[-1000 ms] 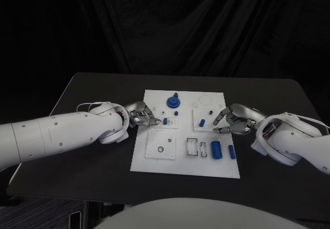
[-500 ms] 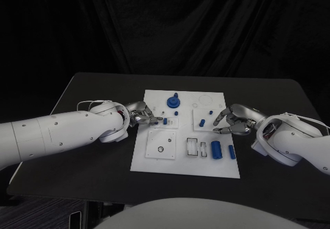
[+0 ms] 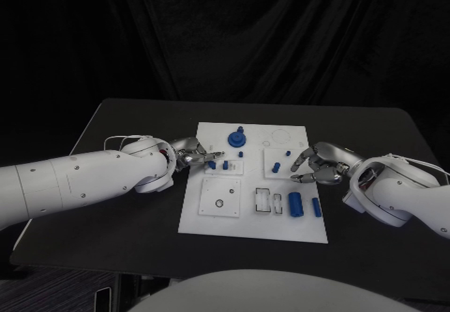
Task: Assemble the parts on the task board
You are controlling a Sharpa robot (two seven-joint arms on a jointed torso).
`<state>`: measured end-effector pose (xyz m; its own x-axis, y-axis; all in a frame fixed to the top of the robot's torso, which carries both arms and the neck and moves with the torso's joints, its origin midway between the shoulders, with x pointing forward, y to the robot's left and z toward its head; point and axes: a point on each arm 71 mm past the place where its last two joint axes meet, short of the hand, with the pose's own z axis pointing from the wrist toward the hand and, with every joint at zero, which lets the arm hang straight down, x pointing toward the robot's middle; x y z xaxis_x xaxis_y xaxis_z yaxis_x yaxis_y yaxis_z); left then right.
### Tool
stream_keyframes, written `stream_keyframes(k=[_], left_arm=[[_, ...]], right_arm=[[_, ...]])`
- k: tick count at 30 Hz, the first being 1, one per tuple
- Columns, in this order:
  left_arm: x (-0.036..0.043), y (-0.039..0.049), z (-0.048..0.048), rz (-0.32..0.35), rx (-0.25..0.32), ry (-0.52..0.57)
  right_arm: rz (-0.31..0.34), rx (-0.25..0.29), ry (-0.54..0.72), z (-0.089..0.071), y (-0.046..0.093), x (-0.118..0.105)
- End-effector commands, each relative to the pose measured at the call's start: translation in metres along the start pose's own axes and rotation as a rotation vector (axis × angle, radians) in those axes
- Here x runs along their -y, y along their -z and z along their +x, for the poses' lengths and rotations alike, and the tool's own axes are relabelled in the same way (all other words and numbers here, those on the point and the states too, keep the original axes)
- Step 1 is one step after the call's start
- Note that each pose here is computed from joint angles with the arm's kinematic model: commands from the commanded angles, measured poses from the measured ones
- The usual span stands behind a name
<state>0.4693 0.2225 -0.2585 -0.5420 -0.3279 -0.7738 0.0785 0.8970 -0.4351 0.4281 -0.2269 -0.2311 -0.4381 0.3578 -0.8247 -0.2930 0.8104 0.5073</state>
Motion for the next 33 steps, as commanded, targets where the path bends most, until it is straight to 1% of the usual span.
stream_keyframes(k=[1, 10, 23, 33], left_arm=[[-0.0097, -0.0006, 0.0100, -0.027, -0.031, -0.015], [-0.0103, -0.0012, 0.0075, -0.011, -0.008, -0.010], [-0.0016, -0.0025, 0.0075, 0.059, 0.011, -0.005], [-0.0006, -0.0025, 0.0061, 0.076, 0.029, -0.001]], right_arm=[[0.011, -0.007, 0.005, 0.002, 0.000, 0.001], [0.013, -0.009, 0.005, 0.002, 0.000, 0.001], [0.012, -0.011, 0.004, 0.002, 0.000, 0.001], [0.012, -0.010, 0.004, 0.002, 0.001, 0.000]])
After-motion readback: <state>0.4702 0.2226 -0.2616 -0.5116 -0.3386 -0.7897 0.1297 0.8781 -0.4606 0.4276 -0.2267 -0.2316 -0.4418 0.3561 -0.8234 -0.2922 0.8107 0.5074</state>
